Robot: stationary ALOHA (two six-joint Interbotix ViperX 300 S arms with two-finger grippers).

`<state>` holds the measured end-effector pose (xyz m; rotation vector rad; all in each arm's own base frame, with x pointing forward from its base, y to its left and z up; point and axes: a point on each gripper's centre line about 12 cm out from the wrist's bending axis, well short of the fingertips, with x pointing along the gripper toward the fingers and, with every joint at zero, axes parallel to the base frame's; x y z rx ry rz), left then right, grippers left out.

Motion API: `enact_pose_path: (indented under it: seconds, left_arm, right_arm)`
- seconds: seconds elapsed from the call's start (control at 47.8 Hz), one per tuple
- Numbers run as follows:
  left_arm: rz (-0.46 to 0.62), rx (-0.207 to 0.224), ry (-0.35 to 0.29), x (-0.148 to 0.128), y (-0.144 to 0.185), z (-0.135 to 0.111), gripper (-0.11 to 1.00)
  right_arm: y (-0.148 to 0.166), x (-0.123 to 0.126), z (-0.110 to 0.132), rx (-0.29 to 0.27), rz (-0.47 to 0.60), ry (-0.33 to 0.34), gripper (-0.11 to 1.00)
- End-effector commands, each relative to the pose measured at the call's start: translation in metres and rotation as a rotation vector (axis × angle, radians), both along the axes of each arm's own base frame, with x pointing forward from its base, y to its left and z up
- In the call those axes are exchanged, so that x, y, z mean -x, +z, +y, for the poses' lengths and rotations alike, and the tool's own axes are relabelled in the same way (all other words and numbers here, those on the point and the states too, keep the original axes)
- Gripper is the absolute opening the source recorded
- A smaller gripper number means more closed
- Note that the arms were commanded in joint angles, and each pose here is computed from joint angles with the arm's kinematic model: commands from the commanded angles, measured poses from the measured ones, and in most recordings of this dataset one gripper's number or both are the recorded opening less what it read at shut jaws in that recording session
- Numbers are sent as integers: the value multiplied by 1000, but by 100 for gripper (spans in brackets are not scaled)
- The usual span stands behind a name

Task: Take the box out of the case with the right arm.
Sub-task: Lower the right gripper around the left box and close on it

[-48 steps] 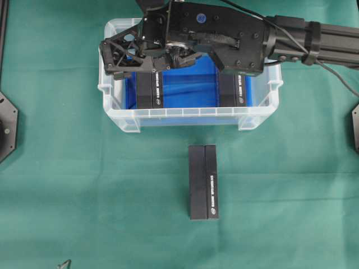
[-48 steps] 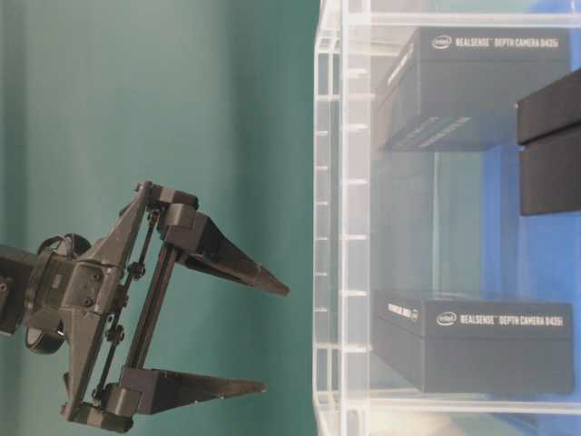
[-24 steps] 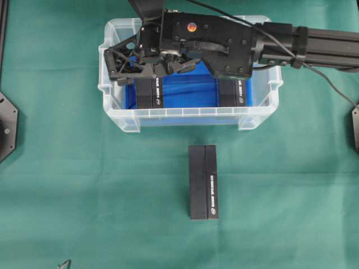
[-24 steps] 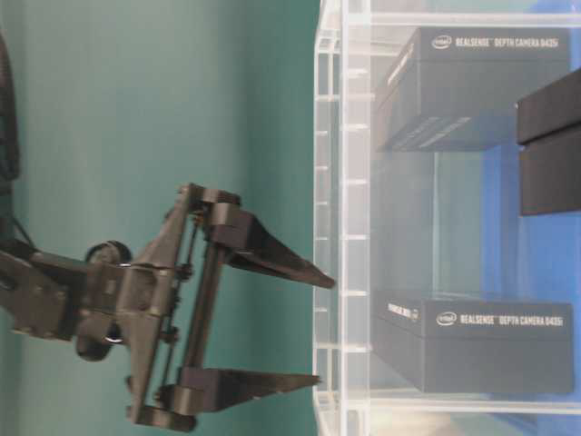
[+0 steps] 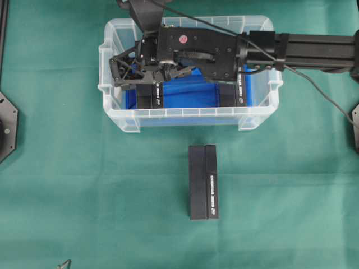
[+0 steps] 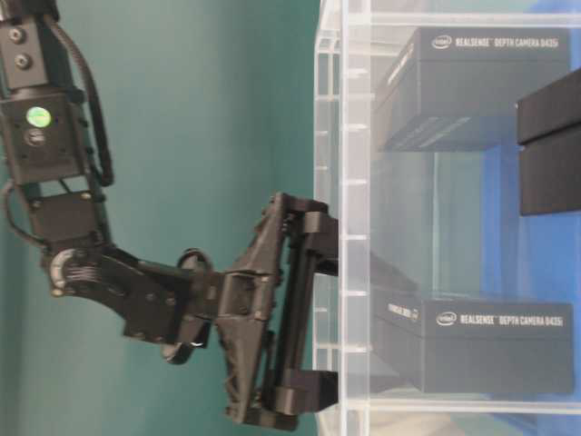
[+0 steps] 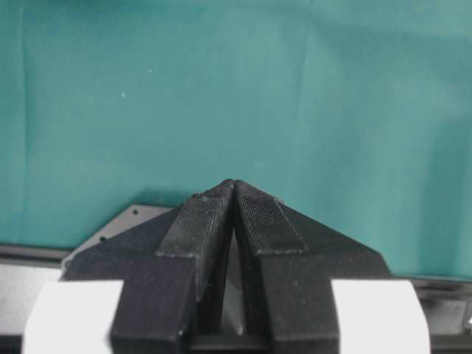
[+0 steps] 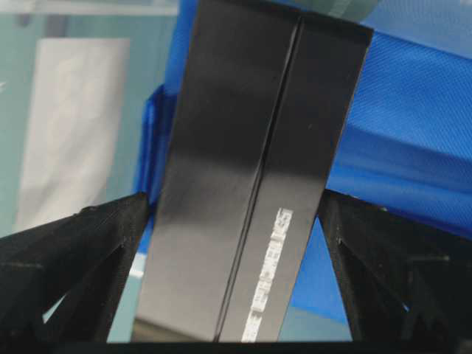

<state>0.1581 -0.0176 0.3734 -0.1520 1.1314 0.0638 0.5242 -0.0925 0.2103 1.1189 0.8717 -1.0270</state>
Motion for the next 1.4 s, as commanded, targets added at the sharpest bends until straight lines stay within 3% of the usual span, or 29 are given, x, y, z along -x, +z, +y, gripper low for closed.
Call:
enact_pose_path:
  seconds: [0.0,1.003,1.066,1.191,1.38]
  left_arm:
    - [-8,-1,4,-1,3,0,0]
    - [-8,2,4,-1,3,0,0]
    - [-8,2,4,-1,3,0,0]
    - [-9,2,3,-1,3,0,0]
    - [-8,2,3,-1,3,0,0]
  right_arm:
    - [11,-1,-1,4,-35,2,96]
    - [-7,-6,4,-83,-36,-34,94]
    - [-7,-5,5,-90,-34,-37,92]
    - [-7,-5,6,-108,-36,-57,73]
    - [-6,-6,8,-125,-42,-65,73]
